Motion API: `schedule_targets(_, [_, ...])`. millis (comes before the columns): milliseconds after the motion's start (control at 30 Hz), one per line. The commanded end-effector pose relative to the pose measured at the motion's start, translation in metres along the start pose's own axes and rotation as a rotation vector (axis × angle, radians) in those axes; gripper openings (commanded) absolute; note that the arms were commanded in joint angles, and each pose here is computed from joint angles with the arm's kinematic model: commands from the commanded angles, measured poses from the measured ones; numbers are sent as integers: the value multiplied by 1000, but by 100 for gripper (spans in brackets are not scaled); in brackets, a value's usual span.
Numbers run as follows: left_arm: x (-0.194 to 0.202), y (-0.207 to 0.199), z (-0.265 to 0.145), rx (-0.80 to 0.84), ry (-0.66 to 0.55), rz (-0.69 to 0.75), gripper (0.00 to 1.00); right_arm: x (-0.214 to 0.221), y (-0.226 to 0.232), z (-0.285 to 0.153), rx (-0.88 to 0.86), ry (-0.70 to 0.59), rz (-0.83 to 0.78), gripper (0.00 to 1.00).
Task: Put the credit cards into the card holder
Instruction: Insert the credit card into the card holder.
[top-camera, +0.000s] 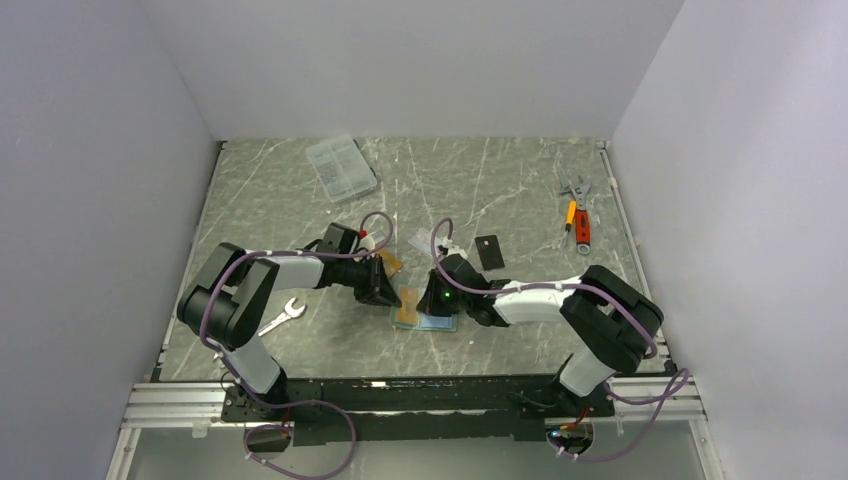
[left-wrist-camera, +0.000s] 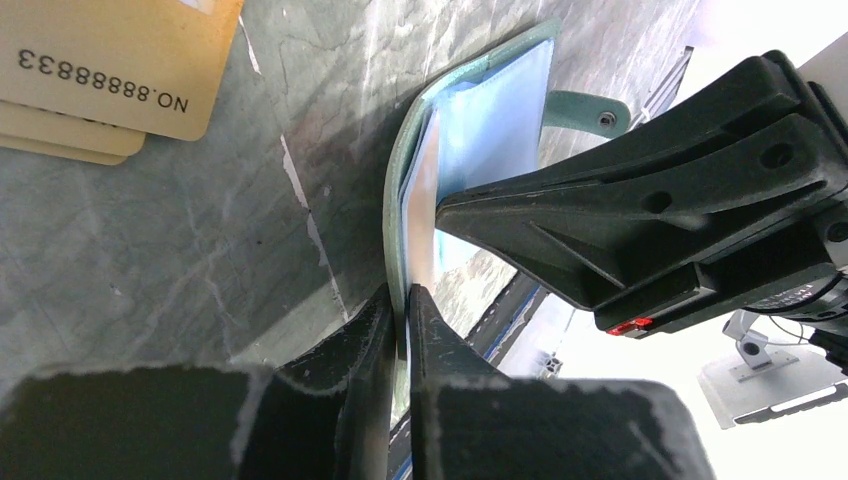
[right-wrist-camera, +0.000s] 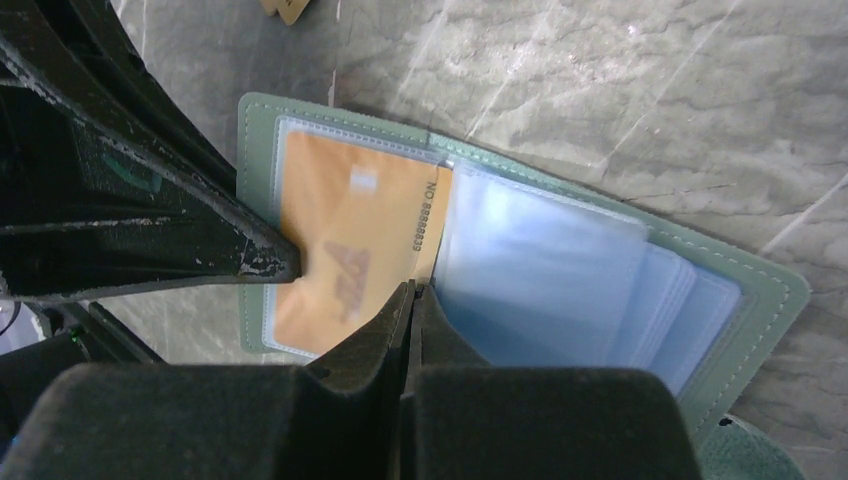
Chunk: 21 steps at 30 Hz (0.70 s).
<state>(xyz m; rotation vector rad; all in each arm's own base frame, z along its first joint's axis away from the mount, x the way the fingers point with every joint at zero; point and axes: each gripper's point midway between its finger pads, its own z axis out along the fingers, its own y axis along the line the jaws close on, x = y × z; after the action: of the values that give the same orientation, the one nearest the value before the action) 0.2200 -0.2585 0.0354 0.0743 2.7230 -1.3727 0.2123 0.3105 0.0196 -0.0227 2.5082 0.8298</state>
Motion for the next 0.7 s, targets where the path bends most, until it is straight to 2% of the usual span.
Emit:
schedule_targets(0, [-10,-13,0,18,-20,66,12,2,14,-8,-98,3,-18,2])
schedule_targets(67, [-12,-13,-1,14,-27,78,6,0,6,-13,-99,-7,9,4])
schedule_targets(200, [-12,-11,0,5,-31,80,2,-2,-9,-16,-80,-13,41,7])
schedule_targets(300, [-8,-8,0,-9,-17,64,2,0,-14,-12,-50,-2,42,8])
schedule_targets(667, [-8,-7,0,-8,-14,66,6,9,-30,1,126,18,-11,0])
